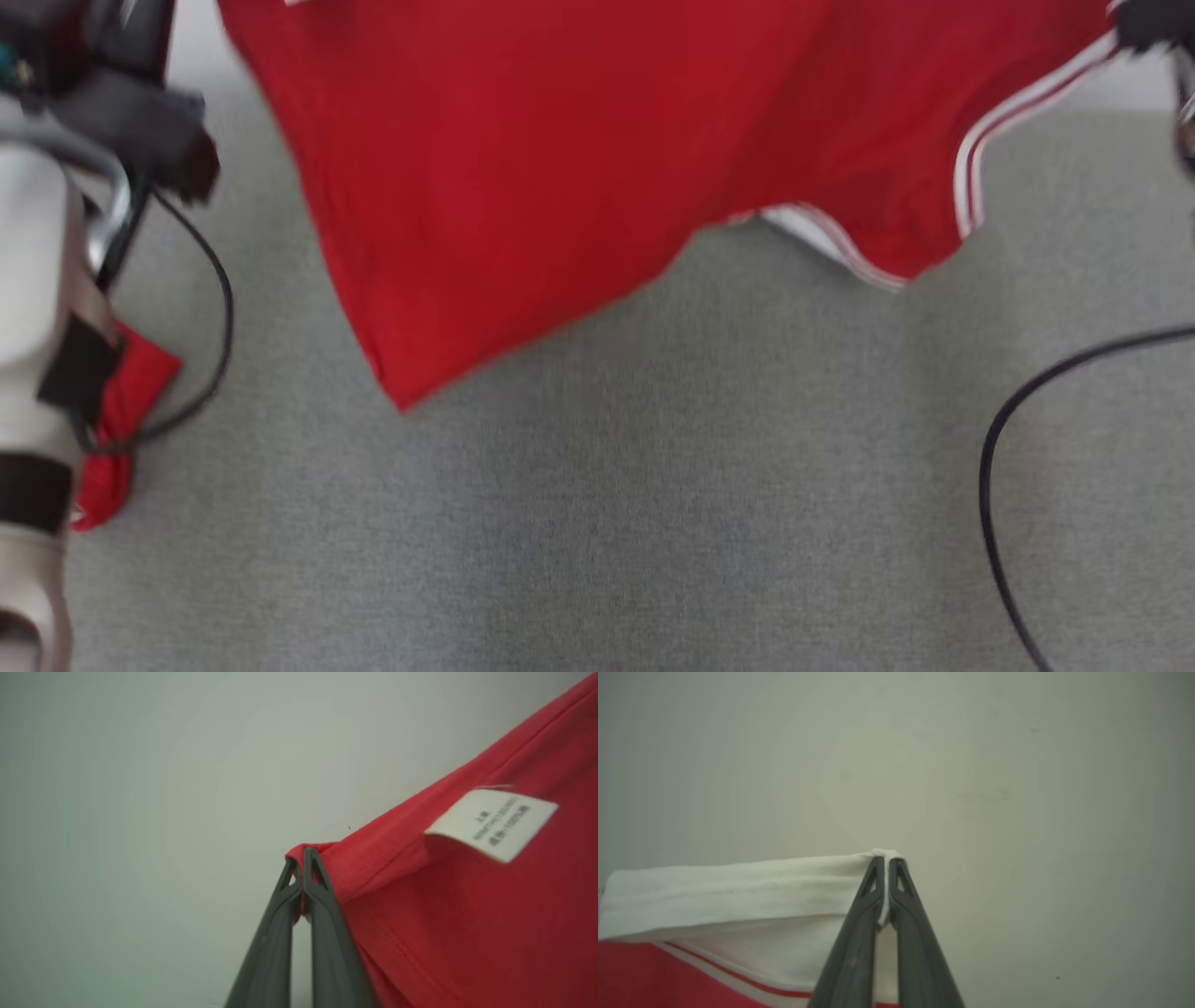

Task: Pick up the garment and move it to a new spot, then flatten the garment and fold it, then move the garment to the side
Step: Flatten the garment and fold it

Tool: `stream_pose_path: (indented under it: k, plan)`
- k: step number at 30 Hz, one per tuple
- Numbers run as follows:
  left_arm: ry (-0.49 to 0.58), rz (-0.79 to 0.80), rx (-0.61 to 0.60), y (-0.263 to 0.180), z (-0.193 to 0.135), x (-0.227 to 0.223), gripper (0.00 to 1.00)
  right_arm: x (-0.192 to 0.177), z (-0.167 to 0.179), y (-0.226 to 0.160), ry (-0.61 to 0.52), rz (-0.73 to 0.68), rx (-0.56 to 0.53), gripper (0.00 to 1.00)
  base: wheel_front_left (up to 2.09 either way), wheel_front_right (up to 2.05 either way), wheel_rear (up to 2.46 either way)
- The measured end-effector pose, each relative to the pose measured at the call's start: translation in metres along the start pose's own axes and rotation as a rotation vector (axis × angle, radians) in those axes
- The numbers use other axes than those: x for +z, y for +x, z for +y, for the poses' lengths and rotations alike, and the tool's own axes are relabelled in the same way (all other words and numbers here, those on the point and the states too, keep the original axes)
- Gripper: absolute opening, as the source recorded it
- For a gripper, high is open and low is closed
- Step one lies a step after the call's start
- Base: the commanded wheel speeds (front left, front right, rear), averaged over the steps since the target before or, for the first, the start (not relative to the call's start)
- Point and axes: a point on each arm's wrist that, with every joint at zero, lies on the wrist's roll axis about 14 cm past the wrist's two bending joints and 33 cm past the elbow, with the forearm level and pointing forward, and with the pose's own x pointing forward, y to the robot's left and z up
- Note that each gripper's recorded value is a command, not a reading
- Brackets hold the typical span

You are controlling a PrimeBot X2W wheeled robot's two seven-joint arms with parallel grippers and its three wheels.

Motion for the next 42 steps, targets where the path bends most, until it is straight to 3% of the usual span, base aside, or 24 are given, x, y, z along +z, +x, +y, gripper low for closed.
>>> stream_pose_path:
  k: [9, 16, 23, 27, 33, 42]
  plan:
    - [0.126, -0.045, 0.025, 0.066, 0.005, -0.025, 0.0, -0.055, -0.018, 0.063, -0.134, 0.064, -0.006, 0.0, 0.0, 0.0, 0.0]
    - [0.196, -0.171, 0.129, 0.095, 0.024, -0.016, 0.0, -0.058, -0.034, 0.114, -0.115, -0.01, -0.082, 0.0, 0.0, 0.0, 0.0]
    - [0.176, -0.166, 0.115, 0.098, 0.021, -0.039, 0.0, -0.076, -0.03, 0.117, -0.092, -0.023, -0.105, 0.0, 0.0, 0.0, 0.0]
    - [0.109, -0.106, 0.085, 0.087, 0.004, -0.073, 0.0, -0.1, -0.036, 0.099, -0.083, 0.032, -0.117, 0.0, 0.0, 0.0, 0.0]
    - [-0.023, 0.023, 0.047, 0.049, -0.032, -0.133, 0.0, -0.165, -0.013, 0.047, 0.032, 0.169, -0.071, 0.0, 0.0, 0.0, 0.0]
    - [-0.27, 0.222, 0.088, -0.048, -0.076, -0.175, 0.0, -0.226, 0.006, -0.097, 0.213, 0.436, -0.096, 0.0, 0.0, 0.0, 0.0]
